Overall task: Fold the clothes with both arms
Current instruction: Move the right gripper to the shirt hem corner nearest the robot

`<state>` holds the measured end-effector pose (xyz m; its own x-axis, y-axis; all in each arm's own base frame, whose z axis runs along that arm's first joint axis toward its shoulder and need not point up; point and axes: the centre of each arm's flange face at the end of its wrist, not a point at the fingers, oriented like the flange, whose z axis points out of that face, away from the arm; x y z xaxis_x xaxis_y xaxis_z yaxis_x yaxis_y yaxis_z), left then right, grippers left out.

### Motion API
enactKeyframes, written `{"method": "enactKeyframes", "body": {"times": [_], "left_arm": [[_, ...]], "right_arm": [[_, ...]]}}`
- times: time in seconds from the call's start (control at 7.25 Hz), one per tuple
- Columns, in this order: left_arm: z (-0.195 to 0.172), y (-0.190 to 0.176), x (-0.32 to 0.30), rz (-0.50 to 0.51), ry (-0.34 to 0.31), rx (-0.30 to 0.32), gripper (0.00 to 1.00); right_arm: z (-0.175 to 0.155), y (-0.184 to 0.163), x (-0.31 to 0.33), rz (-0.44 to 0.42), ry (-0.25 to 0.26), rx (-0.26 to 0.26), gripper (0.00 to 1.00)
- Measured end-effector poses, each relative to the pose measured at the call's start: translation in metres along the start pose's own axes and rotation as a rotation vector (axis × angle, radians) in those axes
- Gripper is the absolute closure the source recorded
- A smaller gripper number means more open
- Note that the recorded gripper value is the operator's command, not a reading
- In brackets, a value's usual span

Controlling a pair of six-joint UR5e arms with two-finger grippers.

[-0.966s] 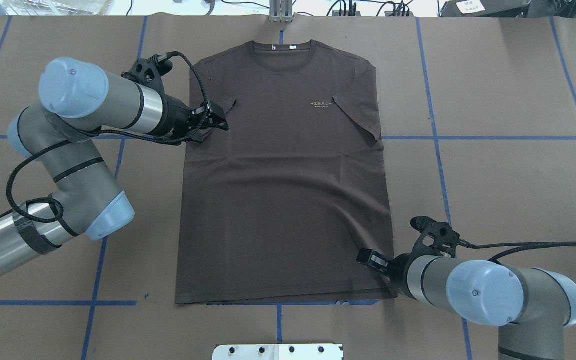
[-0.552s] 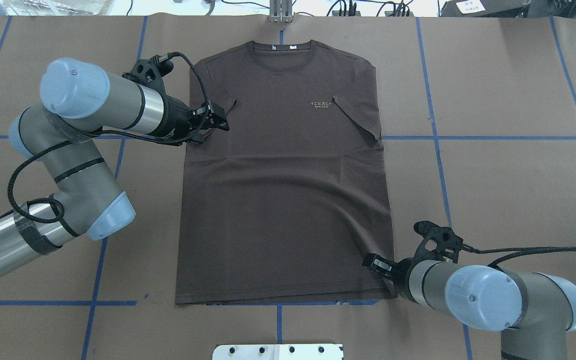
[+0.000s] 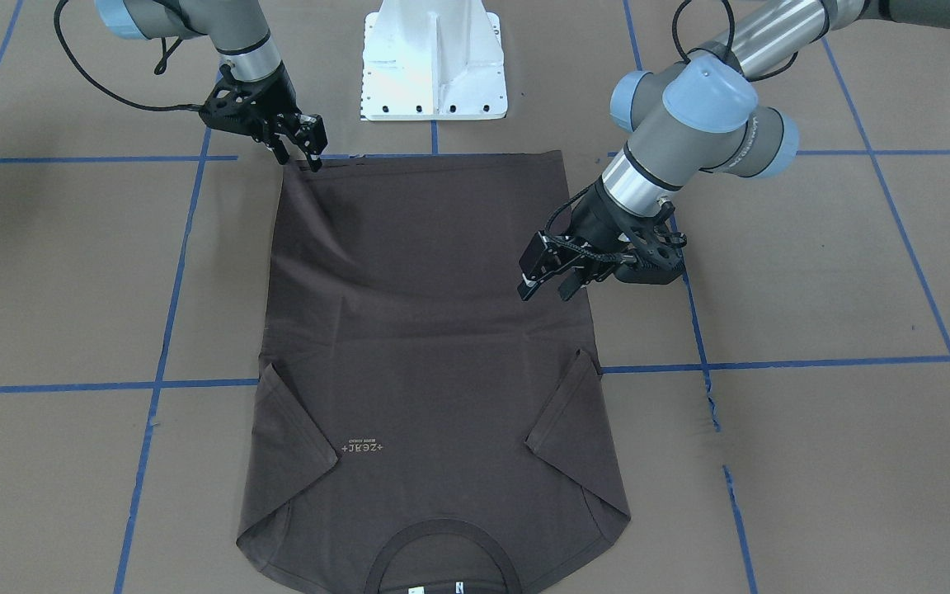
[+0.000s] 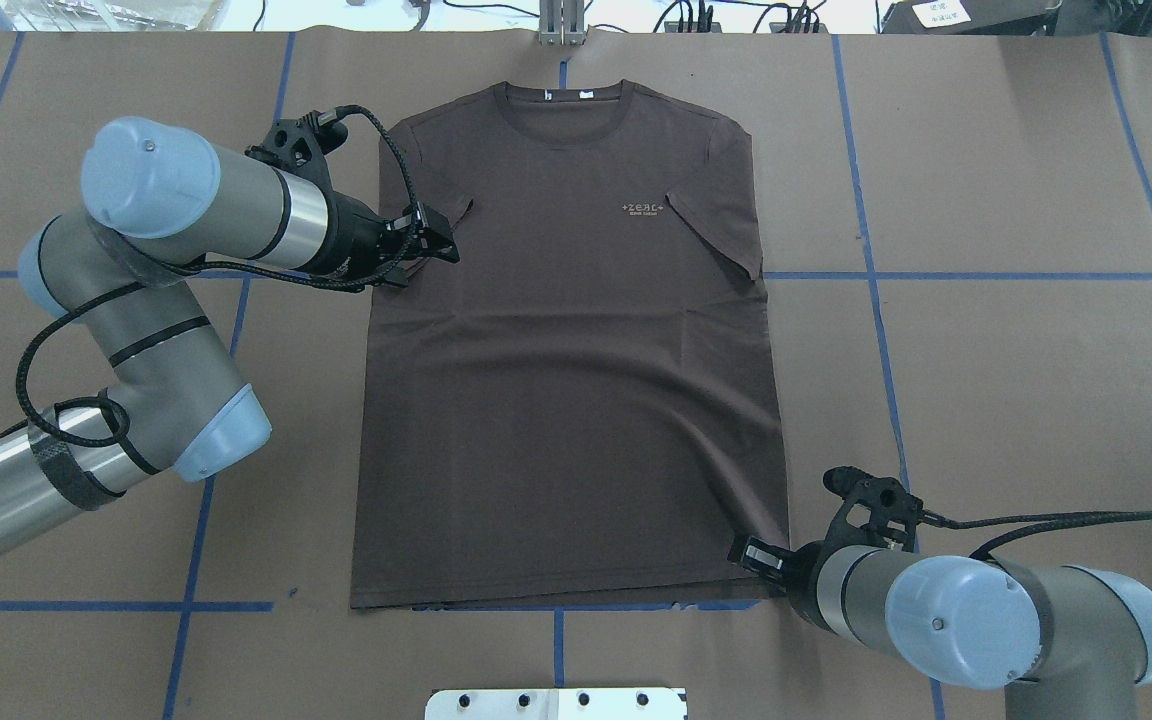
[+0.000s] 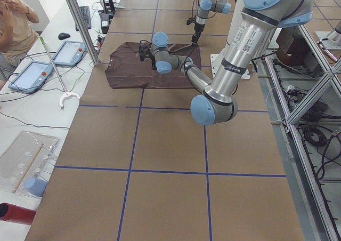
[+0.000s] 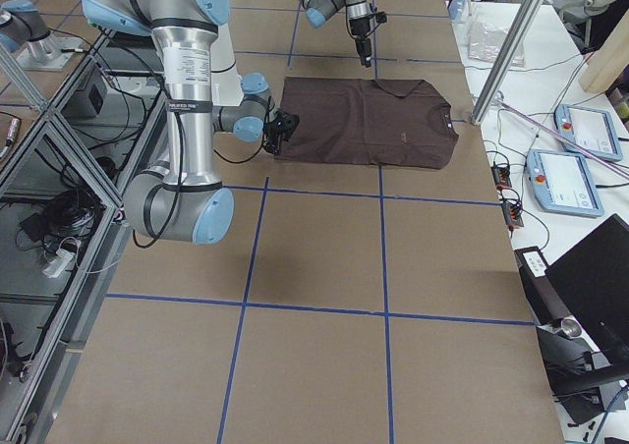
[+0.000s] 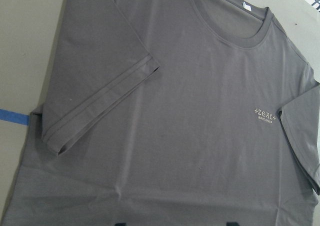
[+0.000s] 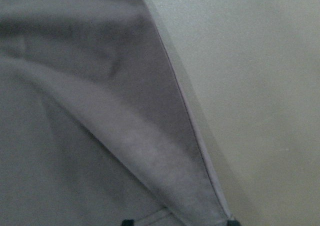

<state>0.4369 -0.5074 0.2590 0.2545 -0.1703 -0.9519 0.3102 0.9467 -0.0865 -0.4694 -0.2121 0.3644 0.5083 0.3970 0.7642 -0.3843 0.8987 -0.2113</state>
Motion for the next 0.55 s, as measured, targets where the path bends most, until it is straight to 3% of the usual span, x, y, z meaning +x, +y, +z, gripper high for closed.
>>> {"method": "enactKeyframes", "body": {"times": [0.28,0.41,0.55], "left_arm": [[0.0009,-0.0003,-0.0014,0.000,-0.003,0.000,0.27],[0.0011,-0.0004,-0.0017,0.000,-0.004,0.000,0.27],[0.0015,-0.0005,-0.0021,0.000,-0.004,0.000,0.27]], "right_arm": [[0.0014,0.0008,0.0074,-0.006,0.013,0.001,0.33],[0.0019,0.0011,0.0102,-0.008,0.018,0.001,0.39],[0.0020,0.0019,0.0122,-0.010,0.021,0.000,0.67]]}}
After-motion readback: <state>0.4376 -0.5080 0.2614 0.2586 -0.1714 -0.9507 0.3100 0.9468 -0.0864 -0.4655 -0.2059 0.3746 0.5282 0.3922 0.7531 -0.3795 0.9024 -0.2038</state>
